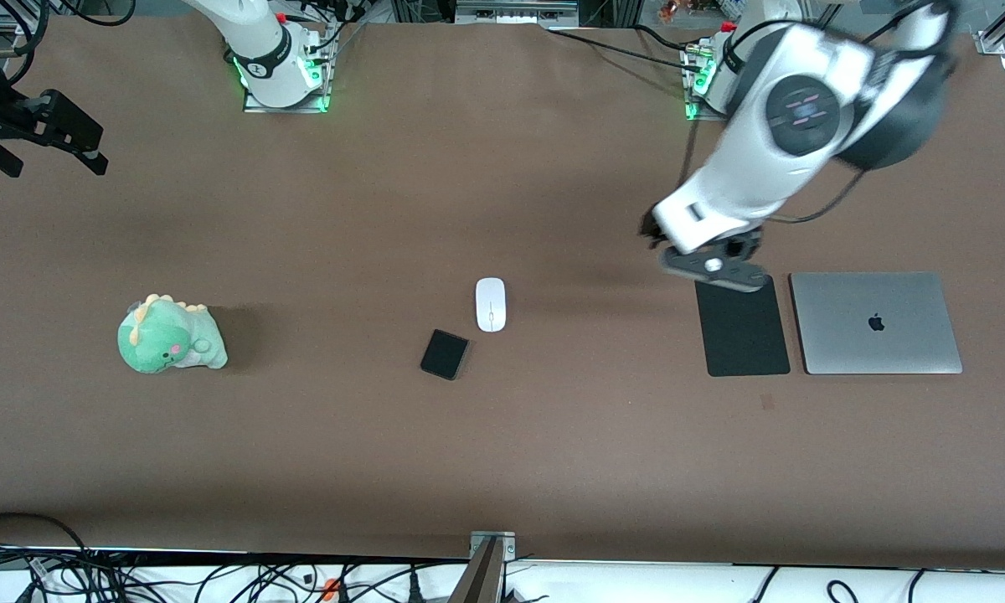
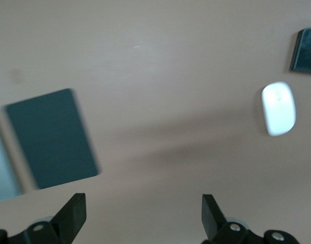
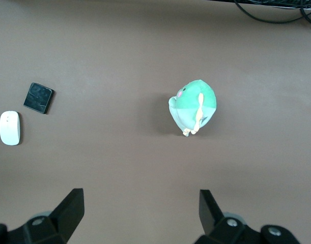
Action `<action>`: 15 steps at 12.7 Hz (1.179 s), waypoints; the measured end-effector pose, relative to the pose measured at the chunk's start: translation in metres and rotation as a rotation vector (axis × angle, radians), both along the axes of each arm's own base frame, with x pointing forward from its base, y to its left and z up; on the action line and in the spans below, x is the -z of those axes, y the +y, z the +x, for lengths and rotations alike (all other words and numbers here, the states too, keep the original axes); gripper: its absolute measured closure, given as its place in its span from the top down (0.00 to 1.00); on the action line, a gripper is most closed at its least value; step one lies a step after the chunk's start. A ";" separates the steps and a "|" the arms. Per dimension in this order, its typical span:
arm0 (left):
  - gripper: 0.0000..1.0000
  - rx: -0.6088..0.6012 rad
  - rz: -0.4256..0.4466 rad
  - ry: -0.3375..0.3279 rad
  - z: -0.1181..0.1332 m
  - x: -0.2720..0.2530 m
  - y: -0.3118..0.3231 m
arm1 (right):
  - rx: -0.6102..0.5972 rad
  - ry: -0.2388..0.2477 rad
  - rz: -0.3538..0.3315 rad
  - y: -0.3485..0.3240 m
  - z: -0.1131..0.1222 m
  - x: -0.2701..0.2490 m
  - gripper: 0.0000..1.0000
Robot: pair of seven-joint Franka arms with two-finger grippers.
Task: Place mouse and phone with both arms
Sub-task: 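Lower the left gripper onto the white mouse and grasp it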
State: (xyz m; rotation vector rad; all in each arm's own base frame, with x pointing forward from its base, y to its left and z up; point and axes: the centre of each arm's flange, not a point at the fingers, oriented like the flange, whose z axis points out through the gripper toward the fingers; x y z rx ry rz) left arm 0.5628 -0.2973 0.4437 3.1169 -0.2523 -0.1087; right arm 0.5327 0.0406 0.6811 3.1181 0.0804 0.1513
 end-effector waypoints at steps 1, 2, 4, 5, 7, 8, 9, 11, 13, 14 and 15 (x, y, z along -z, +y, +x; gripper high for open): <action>1.00 -0.048 -0.015 -0.021 0.000 0.022 -0.030 | 0.000 0.000 0.000 0.000 0.000 0.000 1.00; 1.00 -0.089 -0.038 -0.047 0.001 0.044 -0.056 | 0.000 0.000 0.000 0.000 0.000 0.000 1.00; 1.00 -0.139 -0.099 -0.099 -0.008 0.097 -0.115 | 0.000 0.000 0.000 0.000 0.000 0.000 1.00; 1.00 -0.167 -0.127 -0.114 -0.020 0.130 -0.145 | 0.000 0.000 0.000 0.000 0.000 0.000 1.00; 1.00 -0.187 -0.142 -0.140 -0.044 0.194 -0.187 | 0.000 0.000 0.000 0.000 0.000 0.000 1.00; 1.00 -0.177 -0.123 -0.148 -0.048 0.218 -0.194 | 0.000 0.000 0.000 0.000 0.000 0.000 1.00; 1.00 -0.177 -0.111 -0.153 -0.048 0.234 -0.195 | 0.000 -0.001 0.000 0.000 0.000 0.000 1.00; 1.00 -0.182 -0.116 -0.173 -0.042 0.242 -0.203 | 0.000 -0.001 0.000 0.000 0.000 0.000 1.00; 1.00 -0.169 -0.117 -0.198 -0.037 0.247 -0.215 | 0.000 -0.001 0.000 0.000 0.000 0.000 1.00; 1.00 -0.162 -0.111 -0.213 -0.037 0.251 -0.220 | 0.000 -0.001 0.000 0.000 0.000 0.000 1.00; 1.00 -0.162 -0.104 -0.223 -0.037 0.257 -0.225 | 0.000 -0.001 0.000 0.000 0.000 0.000 1.00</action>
